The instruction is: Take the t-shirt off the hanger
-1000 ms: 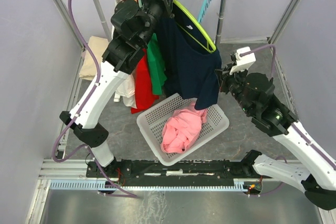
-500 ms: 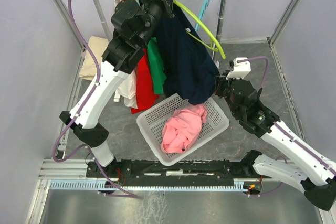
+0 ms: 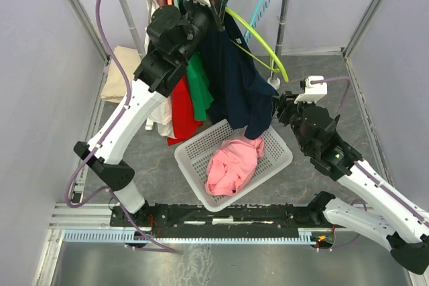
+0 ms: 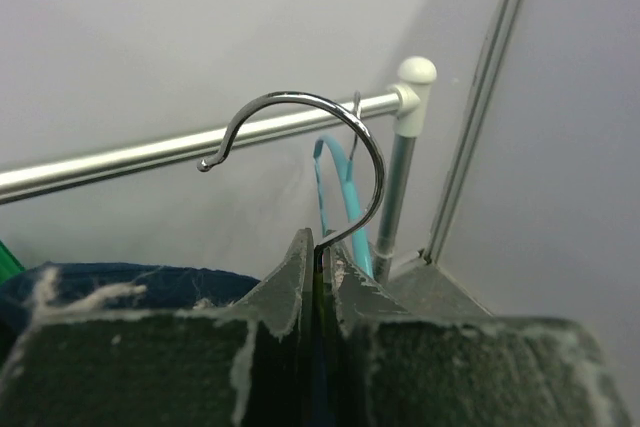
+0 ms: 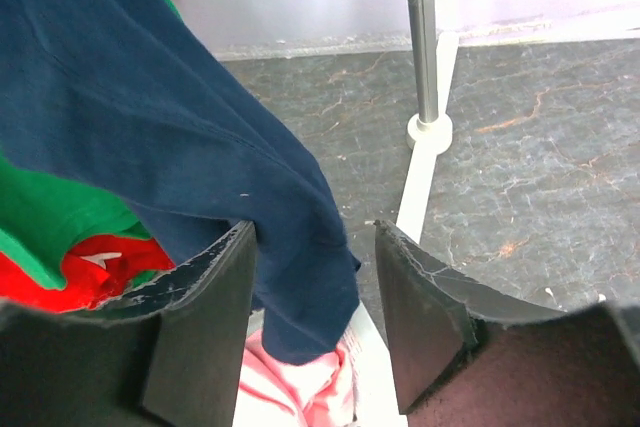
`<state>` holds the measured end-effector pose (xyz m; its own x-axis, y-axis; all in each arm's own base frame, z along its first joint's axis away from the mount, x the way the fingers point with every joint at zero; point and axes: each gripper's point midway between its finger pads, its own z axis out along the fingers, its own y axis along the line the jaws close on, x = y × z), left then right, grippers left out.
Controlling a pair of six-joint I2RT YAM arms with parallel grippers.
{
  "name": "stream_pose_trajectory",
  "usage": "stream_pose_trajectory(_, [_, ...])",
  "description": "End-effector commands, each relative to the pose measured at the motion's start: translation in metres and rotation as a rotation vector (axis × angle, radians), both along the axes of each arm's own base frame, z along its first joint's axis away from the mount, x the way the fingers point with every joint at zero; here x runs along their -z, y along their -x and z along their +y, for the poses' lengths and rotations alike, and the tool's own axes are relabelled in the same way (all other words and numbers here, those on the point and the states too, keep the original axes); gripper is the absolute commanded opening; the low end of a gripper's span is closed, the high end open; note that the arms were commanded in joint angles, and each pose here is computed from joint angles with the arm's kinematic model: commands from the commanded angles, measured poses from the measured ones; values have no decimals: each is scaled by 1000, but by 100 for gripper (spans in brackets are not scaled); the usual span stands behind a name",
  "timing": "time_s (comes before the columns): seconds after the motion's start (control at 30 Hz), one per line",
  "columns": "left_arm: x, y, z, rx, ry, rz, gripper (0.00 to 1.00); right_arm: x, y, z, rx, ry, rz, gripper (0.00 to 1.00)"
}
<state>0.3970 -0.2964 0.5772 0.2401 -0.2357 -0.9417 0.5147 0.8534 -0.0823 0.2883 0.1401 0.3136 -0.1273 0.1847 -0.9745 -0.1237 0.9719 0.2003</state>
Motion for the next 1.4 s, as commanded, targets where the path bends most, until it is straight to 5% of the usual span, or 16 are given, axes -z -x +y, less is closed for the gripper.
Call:
stream_pose_trajectory(0.0, [-42,37,2,137,119,-107,3,-47,2,-11,38,-74,-98,59])
stream_pose_trajectory(0.37, [-16,57,-11,255,42,-121,3,-73,7,-38,154,-118,-170,59])
stream_pose_trajectory(0.63, [-46,46,16,106,130,-140,3,-63,7,-26,88,-98,-159,60])
stream_pose_trajectory(0.9, [-63,33,26,22,159,-152,3,-46,7,-15,32,-89,-137,71])
stream_pose_trajectory(1.37, [-50,64,17,154,99,-204,3,-73,10,-42,151,-82,-193,71])
